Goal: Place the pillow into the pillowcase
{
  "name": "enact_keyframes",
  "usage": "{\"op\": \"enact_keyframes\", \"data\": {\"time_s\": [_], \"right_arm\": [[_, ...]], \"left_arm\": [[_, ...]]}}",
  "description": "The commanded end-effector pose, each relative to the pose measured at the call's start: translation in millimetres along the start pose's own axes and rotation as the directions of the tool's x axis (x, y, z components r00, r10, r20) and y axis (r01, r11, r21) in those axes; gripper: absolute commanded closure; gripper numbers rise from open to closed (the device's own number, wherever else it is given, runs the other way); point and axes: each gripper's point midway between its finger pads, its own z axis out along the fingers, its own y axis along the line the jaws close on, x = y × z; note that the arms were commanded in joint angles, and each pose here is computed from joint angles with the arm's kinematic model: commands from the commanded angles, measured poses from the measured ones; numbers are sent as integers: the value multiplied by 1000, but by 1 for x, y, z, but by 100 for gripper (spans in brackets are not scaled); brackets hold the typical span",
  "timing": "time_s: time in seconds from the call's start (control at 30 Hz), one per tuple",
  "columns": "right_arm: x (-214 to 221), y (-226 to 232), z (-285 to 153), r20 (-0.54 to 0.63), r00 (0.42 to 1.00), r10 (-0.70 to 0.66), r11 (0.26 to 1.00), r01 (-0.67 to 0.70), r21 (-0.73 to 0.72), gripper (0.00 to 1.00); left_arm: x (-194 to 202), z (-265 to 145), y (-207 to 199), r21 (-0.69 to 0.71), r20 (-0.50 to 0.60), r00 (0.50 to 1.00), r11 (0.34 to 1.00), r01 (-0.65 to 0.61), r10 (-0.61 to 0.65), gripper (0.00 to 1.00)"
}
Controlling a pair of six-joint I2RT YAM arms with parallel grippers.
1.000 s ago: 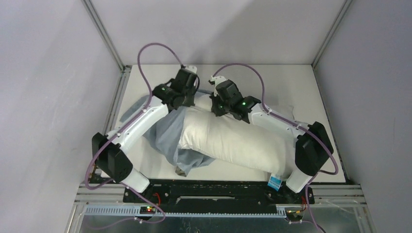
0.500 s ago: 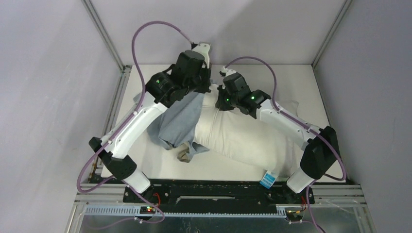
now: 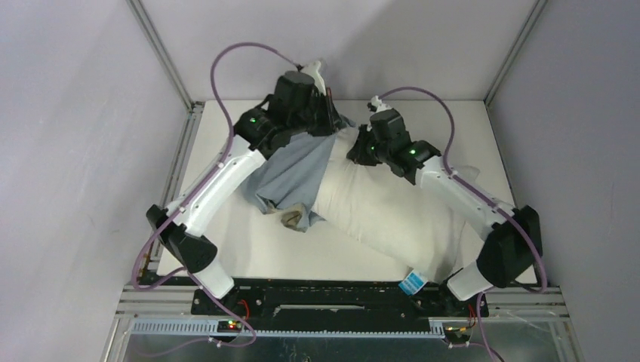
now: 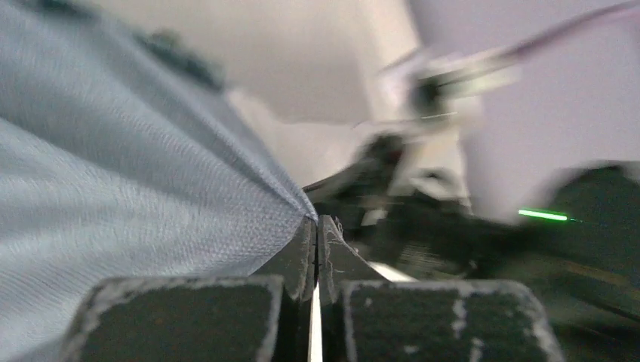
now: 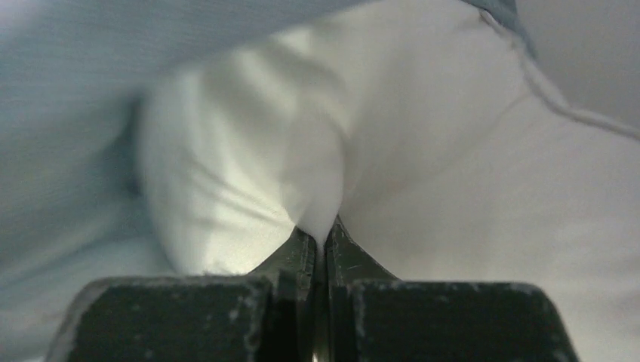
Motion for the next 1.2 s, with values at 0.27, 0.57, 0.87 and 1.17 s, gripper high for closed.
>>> {"op": "enact_keyframes", "data": {"time_s": [0.27, 0.57, 0.87, 1.17], "right_arm": [[-6, 13, 31, 48, 995, 82, 990, -76, -117, 100], [-10, -10, -55, 110, 981, -161, 986, 155, 59, 22], [83, -27, -69, -20, 906, -423, 887, 418, 197, 1], [133, -52, -45, -119, 874, -472, 839, 486, 243, 1]], "left_arm": [[-36, -31, -52, 205, 94, 994, 978, 42, -62, 100], [3, -32, 35, -56, 108, 994, 998, -24, 29, 59], [56, -74, 89, -250, 61, 988, 961, -121, 140, 24], [146, -74, 120, -316, -47, 994, 943, -106, 96, 24]]}}
